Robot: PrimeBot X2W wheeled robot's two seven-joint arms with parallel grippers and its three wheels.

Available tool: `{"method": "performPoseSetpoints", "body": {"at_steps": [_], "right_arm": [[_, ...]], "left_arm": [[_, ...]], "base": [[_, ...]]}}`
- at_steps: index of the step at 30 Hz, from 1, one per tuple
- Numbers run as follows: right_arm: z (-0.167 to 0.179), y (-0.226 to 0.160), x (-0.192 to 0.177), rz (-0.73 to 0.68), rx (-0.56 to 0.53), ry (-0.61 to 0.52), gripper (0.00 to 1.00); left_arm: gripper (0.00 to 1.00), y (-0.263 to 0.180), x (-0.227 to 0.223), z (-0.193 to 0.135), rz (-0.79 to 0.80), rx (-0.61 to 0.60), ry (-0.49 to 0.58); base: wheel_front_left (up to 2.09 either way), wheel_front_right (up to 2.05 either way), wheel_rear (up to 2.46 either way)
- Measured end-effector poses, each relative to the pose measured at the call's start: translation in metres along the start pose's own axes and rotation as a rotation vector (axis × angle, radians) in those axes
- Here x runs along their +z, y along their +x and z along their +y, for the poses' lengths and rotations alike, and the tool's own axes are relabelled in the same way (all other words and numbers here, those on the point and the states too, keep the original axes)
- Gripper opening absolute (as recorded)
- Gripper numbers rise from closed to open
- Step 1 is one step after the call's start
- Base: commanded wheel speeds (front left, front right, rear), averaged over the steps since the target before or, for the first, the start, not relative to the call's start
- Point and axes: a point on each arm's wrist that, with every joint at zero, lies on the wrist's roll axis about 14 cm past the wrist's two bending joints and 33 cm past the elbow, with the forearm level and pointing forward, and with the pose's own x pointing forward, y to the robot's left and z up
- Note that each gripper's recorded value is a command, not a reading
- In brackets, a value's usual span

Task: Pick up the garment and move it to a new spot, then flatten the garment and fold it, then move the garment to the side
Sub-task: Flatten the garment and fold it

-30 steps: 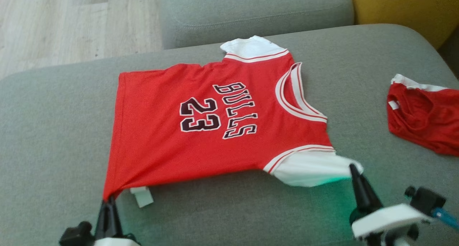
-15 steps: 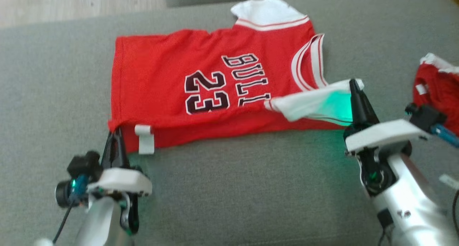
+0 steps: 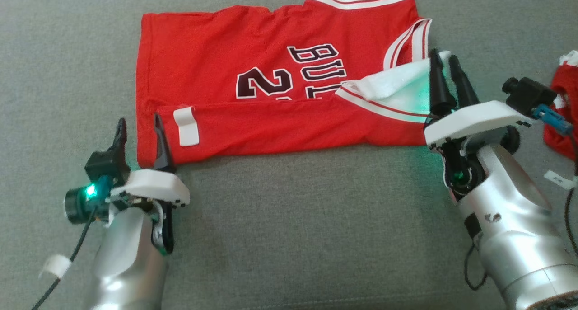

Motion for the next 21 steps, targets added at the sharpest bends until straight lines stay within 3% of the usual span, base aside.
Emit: {"method": "performPoseSetpoints", "body": {"at_steps": [6, 14, 21], "right_arm": [[-0.011, -0.013, 0.031, -0.094, -0.016, -0.184, 1.00], [-0.015, -0.071, -0.019, 0.003, -0.026, -0.345, 1.00], [-0.016, -0.098, -0.019, -0.012, -0.037, -0.400, 1.00]], "left_arm": [[1.00, -0.025, -0.003, 0.010, -0.020, 0.023, 0.038], [1.00, -0.075, -0.025, 0.021, 0.016, 0.049, 0.022], [1.00, -0.102, -0.013, 0.019, -0.040, 0.031, 0.023]], "base": [[0.00, 0.00, 0.00], [0.00, 0.00, 0.00], [0.00, 0.00, 0.00]]}}
